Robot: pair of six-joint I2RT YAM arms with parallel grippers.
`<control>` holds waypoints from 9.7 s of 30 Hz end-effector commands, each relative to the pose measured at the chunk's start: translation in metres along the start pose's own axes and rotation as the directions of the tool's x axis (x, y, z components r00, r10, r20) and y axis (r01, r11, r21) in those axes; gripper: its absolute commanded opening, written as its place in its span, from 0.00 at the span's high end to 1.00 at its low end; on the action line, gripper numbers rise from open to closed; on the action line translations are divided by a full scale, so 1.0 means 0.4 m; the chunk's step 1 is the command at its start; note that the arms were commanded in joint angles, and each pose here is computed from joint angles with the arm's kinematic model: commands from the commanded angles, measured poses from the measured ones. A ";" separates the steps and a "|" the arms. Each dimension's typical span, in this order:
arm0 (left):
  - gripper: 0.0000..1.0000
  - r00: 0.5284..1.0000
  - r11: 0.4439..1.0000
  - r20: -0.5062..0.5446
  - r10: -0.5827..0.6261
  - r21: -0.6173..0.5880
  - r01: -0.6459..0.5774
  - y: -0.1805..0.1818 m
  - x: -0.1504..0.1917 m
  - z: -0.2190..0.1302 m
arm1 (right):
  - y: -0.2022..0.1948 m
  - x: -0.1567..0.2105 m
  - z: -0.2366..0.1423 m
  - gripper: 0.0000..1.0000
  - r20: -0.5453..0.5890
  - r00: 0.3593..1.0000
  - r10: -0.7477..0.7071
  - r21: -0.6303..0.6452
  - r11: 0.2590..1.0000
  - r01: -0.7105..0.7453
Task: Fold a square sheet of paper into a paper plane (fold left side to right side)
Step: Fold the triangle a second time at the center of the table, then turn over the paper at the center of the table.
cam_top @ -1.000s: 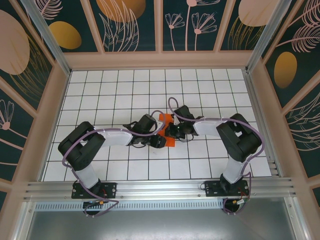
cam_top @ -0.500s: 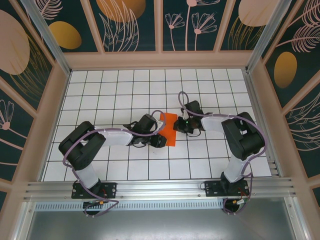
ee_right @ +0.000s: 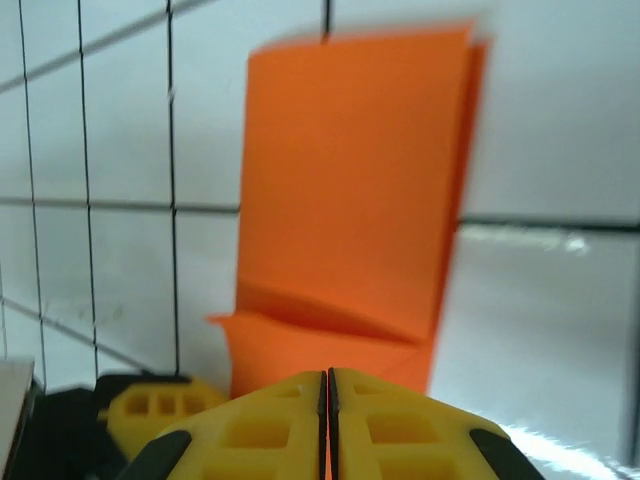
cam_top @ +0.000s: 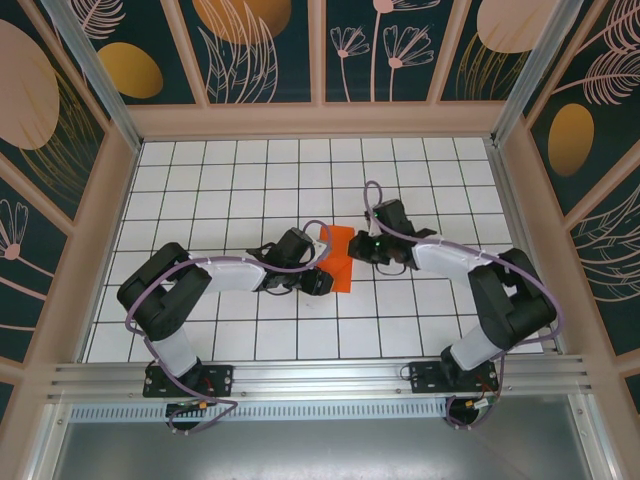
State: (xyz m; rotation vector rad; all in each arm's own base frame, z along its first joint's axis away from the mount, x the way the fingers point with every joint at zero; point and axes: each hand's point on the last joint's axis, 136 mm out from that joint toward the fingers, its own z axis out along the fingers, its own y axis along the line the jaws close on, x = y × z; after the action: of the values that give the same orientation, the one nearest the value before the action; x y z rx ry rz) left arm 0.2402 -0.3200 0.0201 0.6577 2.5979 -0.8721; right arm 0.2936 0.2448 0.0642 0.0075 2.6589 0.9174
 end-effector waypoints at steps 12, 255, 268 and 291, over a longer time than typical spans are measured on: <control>0.60 0.995 0.996 -0.096 -0.041 -0.084 0.033 0.051 0.072 0.004 | 0.023 0.029 0.135 0.87 -0.130 0.992 -0.004 -0.008 1.000 0.003; 0.39 0.821 0.787 0.487 -0.298 0.612 -0.077 -0.201 -0.341 -0.514 | 0.422 -0.169 -0.360 1.00 0.262 0.951 -0.162 -0.763 0.569 0.307; 0.83 0.825 0.807 0.468 -0.318 0.590 -0.024 -0.176 -0.335 -0.484 | 0.393 -0.151 -0.343 0.91 0.244 0.959 -0.142 -0.751 0.598 0.280; 1.00 0.977 0.635 0.210 0.019 -0.758 0.151 0.083 -0.177 -0.468 | -0.232 -0.163 -0.384 0.46 0.458 0.876 0.151 0.107 0.969 -0.223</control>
State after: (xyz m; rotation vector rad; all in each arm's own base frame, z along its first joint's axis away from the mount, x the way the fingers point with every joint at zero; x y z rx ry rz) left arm 0.3045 -0.2679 0.2160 0.1907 2.3394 -0.3696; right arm 0.3333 0.1001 0.1683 0.3546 2.2518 0.8122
